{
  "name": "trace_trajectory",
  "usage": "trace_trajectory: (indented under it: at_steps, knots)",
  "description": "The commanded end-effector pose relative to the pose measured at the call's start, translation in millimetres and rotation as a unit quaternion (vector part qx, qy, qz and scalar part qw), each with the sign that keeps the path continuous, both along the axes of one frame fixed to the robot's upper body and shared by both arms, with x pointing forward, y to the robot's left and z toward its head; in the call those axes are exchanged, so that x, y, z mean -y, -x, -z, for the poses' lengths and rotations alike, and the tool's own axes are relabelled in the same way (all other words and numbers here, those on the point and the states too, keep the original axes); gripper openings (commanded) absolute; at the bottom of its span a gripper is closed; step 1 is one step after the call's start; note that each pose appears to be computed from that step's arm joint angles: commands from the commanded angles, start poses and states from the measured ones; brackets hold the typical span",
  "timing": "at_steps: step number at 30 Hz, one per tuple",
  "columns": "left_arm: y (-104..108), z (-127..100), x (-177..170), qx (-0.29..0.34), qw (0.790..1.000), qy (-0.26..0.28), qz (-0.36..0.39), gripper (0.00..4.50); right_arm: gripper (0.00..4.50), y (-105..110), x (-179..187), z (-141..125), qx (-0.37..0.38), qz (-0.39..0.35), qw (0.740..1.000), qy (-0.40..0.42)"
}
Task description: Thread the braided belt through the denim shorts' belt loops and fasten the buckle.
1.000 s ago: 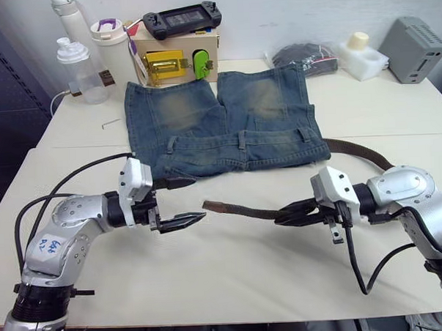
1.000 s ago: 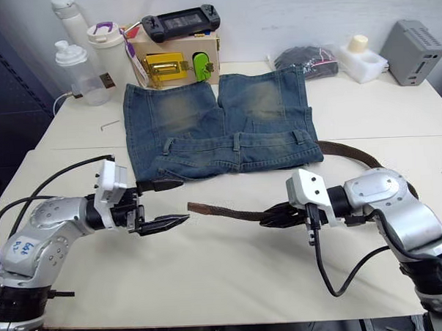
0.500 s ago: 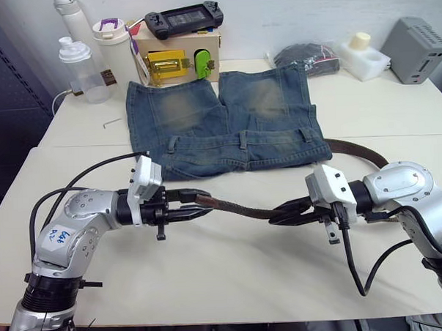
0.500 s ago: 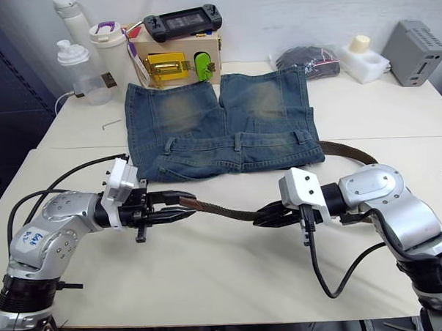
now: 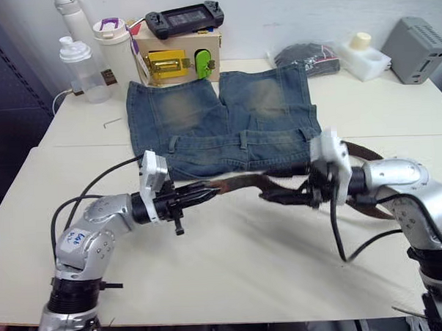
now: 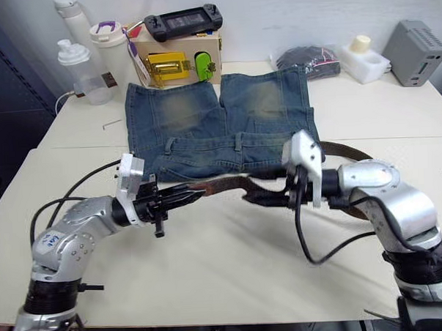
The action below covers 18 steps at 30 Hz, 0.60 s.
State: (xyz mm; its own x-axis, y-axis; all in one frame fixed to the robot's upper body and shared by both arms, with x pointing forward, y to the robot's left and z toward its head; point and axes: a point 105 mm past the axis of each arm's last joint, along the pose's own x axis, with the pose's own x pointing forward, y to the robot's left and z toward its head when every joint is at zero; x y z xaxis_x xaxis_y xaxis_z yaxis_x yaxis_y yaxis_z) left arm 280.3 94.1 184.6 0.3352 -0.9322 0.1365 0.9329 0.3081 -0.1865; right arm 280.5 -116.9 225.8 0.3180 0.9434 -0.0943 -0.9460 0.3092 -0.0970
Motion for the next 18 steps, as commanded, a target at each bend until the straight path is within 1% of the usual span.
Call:
trace_trajectory:
  at_steps: [1, 3, 4, 6, 7, 9, 11, 13, 14, 15, 17, 18]
  knots:
    - [7.3, -13.6, 2.1, -0.021, 0.998, 0.057, -0.011, 0.00, 4.47, 15.7, 8.3, -20.8, -0.034, -0.014, 0.996, -0.084]
    - [14.2, -14.5, 7.6, -0.042, 0.996, 0.077, -0.005, 0.00, 4.47, 39.7, 7.2, -26.9, -0.079, -0.072, 0.985, -0.136]
    - [16.9, -15.8, 10.0, -0.051, 0.995, 0.088, -0.004, 0.00, 4.47, 51.1, 6.0, -27.2, -0.095, -0.097, 0.980, -0.147]
    - [22.9, -19.1, 14.5, -0.060, 0.993, 0.100, 0.002, 0.00, 4.47, 66.6, 2.6, -31.1, -0.126, -0.137, 0.965, -0.185]
    - [26.4, -21.2, 16.4, -0.061, 0.993, 0.103, 0.009, 0.00, 4.47, 71.7, 0.9, -33.3, -0.140, -0.150, 0.957, -0.203]
    - [33.3, -26.6, 19.6, -0.063, 0.992, 0.110, 0.021, 0.00, 4.47, 74.0, -10.7, -21.5, -0.187, -0.148, 0.948, -0.212]
    - [34.6, -31.8, 19.8, -0.067, 0.990, 0.121, 0.022, 0.00, 4.47, 76.5, -22.3, -0.8, -0.223, -0.138, 0.946, -0.189]
    - [35.1, -36.8, 20.0, -0.068, 0.989, 0.127, 0.022, 0.00, 4.47, 64.0, -27.9, 16.5, -0.254, -0.093, 0.942, -0.199]
    - [37.4, -39.1, 21.4, -0.066, 0.989, 0.127, 0.027, 0.00, 4.47, 49.5, -28.2, 19.7, -0.271, -0.057, 0.932, -0.235]
    - [39.2, -40.6, 22.4, -0.065, 0.989, 0.126, 0.032, 0.00, 4.47, 39.4, -28.2, 21.5, -0.283, -0.033, 0.922, -0.262]
    - [41.5, -41.5, 23.9, -0.068, 0.989, 0.127, 0.036, 0.00, 4.47, 25.4, -25.9, 24.4, -0.300, 0.002, 0.902, -0.309]
    - [41.8, -40.4, 24.3, -0.071, 0.989, 0.127, 0.036, 0.00, 4.47, 22.1, -22.5, 19.2, -0.301, 0.005, 0.889, -0.345]
